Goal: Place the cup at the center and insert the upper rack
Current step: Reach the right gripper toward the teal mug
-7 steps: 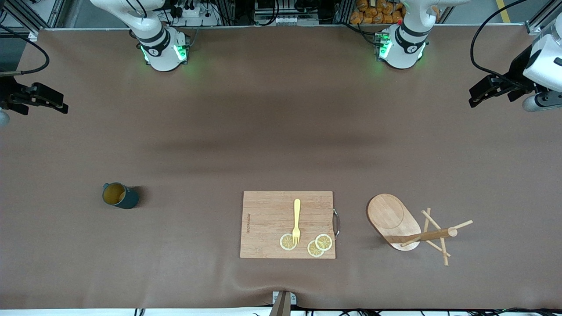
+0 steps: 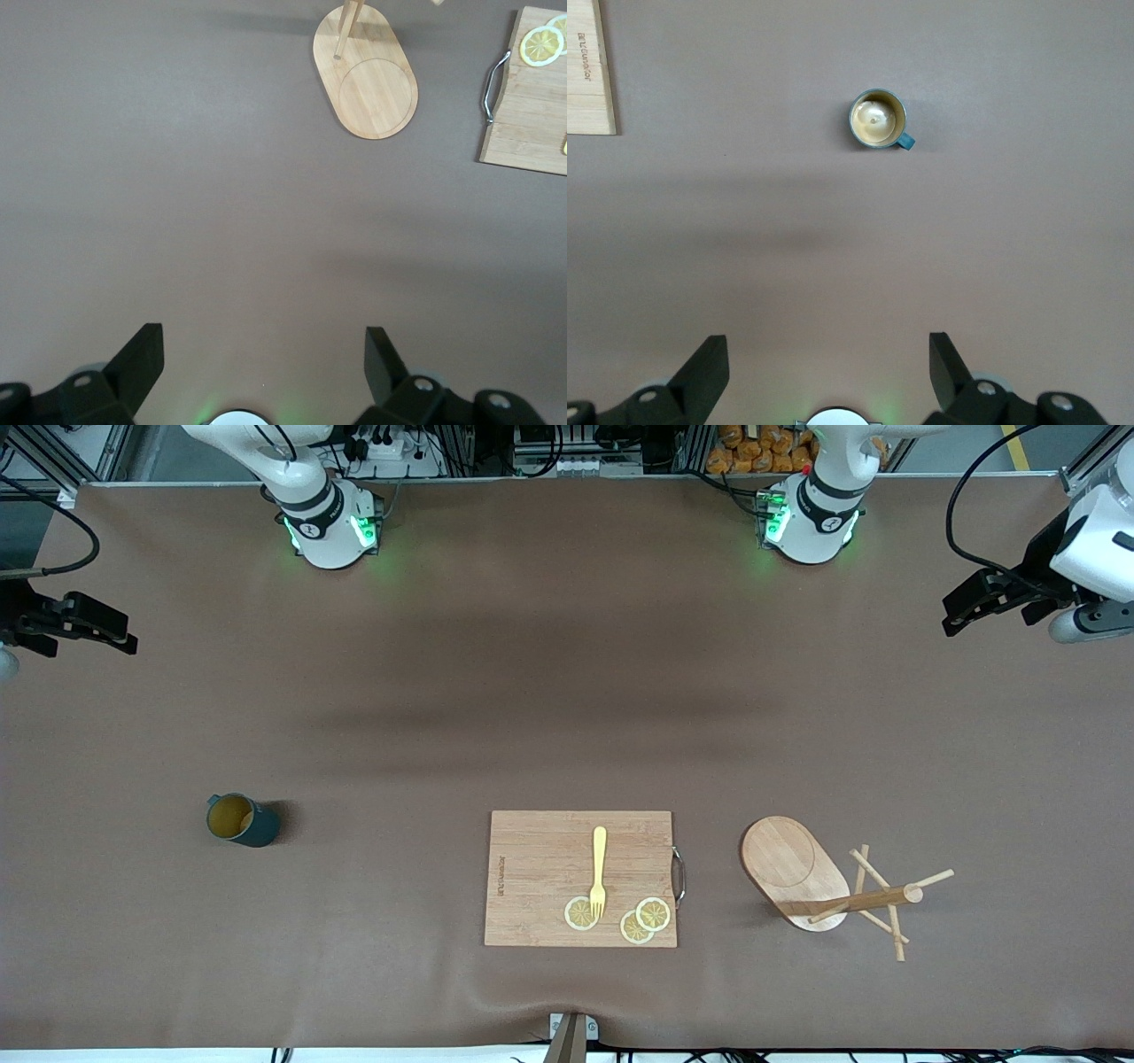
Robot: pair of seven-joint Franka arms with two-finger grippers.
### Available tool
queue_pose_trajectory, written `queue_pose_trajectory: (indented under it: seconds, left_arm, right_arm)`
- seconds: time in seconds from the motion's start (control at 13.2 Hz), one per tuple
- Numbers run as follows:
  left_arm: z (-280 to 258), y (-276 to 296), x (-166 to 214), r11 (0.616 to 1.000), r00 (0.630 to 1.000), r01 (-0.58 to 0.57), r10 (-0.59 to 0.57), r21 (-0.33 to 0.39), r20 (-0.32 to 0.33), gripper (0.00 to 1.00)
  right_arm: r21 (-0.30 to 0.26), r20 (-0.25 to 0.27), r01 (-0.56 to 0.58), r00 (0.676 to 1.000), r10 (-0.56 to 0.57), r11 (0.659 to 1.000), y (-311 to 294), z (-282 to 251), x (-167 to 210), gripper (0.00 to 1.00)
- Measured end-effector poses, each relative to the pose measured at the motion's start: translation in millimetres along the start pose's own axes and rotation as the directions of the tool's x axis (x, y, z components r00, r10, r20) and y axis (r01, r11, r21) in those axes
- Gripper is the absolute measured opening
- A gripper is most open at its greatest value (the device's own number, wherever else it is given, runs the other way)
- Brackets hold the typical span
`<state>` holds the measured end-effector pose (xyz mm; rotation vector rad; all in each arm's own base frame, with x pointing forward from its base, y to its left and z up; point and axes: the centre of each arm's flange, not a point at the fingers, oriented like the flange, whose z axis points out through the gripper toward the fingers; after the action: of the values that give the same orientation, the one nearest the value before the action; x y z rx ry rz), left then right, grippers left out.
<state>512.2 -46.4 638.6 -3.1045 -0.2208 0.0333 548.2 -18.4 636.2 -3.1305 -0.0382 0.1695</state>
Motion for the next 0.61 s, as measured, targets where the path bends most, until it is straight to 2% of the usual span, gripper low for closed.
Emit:
queue_pose_trajectory:
  seconds: [0.23,0.61]
  left_arm:
    - [-1.1,-1.6,-0.2,1.000,1.000,0.002,-0.002,0.001,0.004,1.00]
    - [4.1,2.1,2.4,1.000,1.000,-0.004,0.004,0.003,0.015,1.00]
  right_arm:
    - [0.000,0.008,0.001,1.000,-0.001,1.000,-0.2,8.5,7.2,1.00]
    - [0.000,0.059,0.004,0.998,-0.004,1.000,1.3,96.7,74.6,0.98]
